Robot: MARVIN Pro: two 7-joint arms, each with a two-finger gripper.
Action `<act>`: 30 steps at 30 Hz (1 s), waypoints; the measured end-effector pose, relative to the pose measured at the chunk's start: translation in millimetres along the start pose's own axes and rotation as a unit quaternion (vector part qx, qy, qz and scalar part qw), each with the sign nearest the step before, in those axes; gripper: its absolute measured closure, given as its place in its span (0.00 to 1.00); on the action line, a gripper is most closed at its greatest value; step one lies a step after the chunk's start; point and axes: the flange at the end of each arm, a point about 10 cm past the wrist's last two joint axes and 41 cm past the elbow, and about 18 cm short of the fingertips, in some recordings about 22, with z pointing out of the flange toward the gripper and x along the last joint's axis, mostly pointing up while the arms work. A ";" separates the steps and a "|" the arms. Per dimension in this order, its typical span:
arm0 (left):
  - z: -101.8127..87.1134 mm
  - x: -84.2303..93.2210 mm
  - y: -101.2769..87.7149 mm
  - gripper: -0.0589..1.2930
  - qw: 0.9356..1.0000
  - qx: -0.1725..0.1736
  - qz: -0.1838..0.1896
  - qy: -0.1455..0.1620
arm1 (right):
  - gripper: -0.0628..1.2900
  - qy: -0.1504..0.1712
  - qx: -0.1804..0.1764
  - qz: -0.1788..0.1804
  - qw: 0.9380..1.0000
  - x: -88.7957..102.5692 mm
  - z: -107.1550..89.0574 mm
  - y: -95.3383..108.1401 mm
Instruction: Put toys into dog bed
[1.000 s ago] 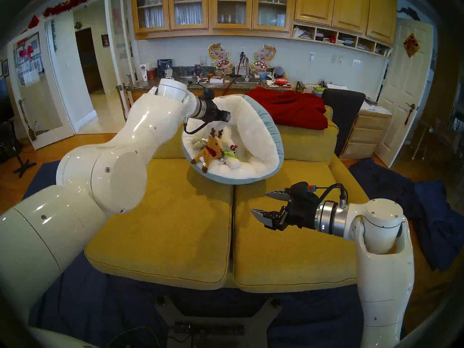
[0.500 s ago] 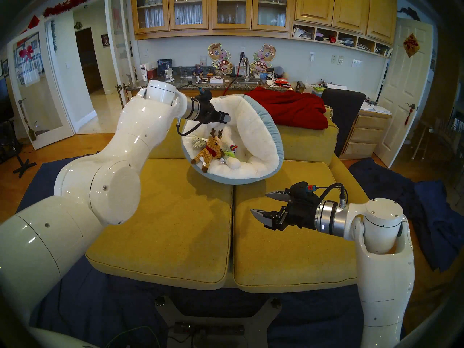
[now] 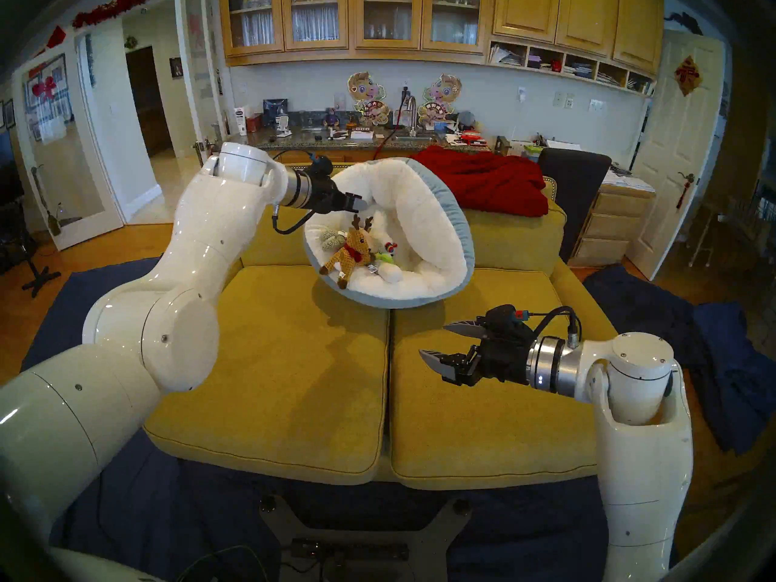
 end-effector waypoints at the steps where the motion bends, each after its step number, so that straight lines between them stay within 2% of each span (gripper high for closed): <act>1: -1.6 -1.3 -1.6 0.06 1.000 0.001 -0.001 0.000 | 0.04 0.000 0.000 0.000 1.000 -0.1 0.0 0.0; 6: -11.6 -12.8 -12.2 0.06 1.000 0.005 -0.010 -0.005 | 0.04 -0.001 0.000 0.001 1.000 -1.0 0.1 0.5; 11: -20.0 -31.7 -22.7 0.06 1.000 0.009 -0.023 -0.015 | 0.04 -0.001 0.000 0.002 1.000 -1.7 0.2 0.9; 19: -35.8 -73.9 -41.5 0.06 0.998 0.017 -0.050 -0.037 | 0.04 -0.001 0.000 0.003 1.000 -2.8 0.3 1.5; 30: -55.9 -128.3 -53.4 0.06 0.995 0.015 -0.079 -0.060 | 0.04 -0.001 0.000 0.003 1.000 -3.2 0.3 1.8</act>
